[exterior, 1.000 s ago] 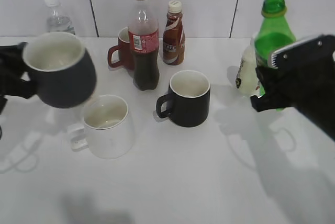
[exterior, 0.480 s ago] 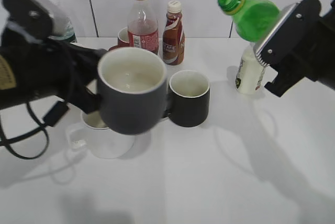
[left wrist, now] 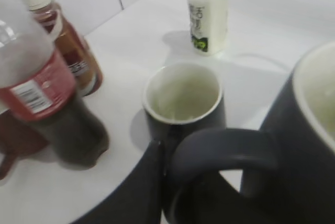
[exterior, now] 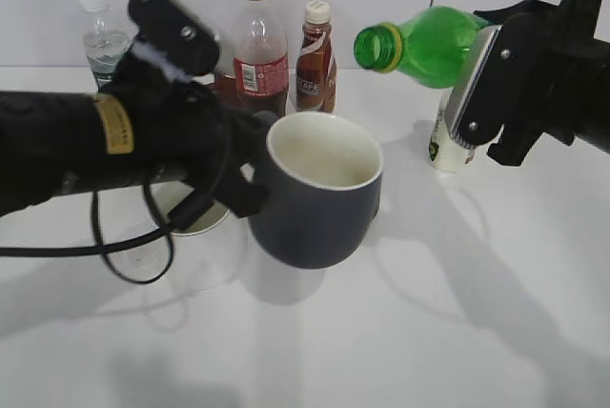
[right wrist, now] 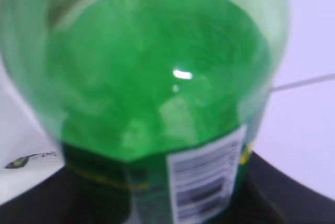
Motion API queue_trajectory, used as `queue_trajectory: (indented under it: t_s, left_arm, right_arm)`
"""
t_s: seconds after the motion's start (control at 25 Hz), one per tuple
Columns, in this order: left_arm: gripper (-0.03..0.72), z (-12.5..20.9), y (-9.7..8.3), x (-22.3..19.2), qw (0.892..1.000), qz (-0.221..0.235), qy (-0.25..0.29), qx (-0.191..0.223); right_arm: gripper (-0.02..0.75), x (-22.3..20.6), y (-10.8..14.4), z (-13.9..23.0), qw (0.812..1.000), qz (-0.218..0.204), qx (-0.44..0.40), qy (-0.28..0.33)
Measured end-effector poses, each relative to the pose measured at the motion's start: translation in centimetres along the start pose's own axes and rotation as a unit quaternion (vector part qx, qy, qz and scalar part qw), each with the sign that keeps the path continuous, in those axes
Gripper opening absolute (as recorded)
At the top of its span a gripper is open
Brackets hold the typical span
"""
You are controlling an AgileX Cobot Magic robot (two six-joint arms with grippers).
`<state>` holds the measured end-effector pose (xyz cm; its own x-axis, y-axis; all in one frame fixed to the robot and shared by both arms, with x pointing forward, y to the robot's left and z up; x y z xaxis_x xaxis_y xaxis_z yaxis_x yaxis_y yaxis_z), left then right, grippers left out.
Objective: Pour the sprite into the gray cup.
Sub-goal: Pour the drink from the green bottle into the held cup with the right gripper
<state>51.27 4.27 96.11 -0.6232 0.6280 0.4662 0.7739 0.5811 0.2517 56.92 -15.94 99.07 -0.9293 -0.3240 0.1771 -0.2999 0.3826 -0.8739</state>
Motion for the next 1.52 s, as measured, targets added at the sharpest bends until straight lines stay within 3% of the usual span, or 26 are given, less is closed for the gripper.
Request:
queue_trajectory:
  t_s: [0.44,1.0,1.2,1.32,1.52]
  left_arm:
    - [0.068,-0.8,-0.9,-1.2,1.0,0.012,0.007,0.01]
    - [0.068,-0.8,-0.9,-1.2,1.0,0.012,0.008,0.01]
    - [0.068,-0.8,-0.9,-1.2,1.0,0.012,0.008,0.01]
    - [0.068,-1.0,-0.9,-1.1,1.0,0.011,0.003,0.01]
    - [0.068,-3.1,-0.3,0.0,0.999,0.001,-0.042,0.011]
  right_arm:
    - [0.377,0.0,0.1,-0.3,0.994,-0.003,0.11,-0.008]
    - [0.377,0.0,0.1,-0.7,0.987,0.001,0.156,-0.021]
    - [0.377,0.0,0.2,-0.7,0.997,-0.004,0.079,-0.021]
    - [0.377,0.0,1.0,-0.6,0.999,-0.031,0.019,-0.017]
    - [0.377,0.1,1.9,-0.5,0.988,-0.057,-0.142,-0.007]
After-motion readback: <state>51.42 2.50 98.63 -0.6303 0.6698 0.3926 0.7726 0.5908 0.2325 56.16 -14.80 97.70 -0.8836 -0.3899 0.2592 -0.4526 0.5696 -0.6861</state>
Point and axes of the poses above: a point on each arm's last joint axis where the gripper is mounted, x pointing back along that axis away from the gripper, y along the wrist's bending axis when the last joint is at zero, z = x × y, the point moved 8 cm from there along -x, pointing out along that axis toward the gripper, and after that the axes turned 8 degrees about -x, right-handed, at the moved point
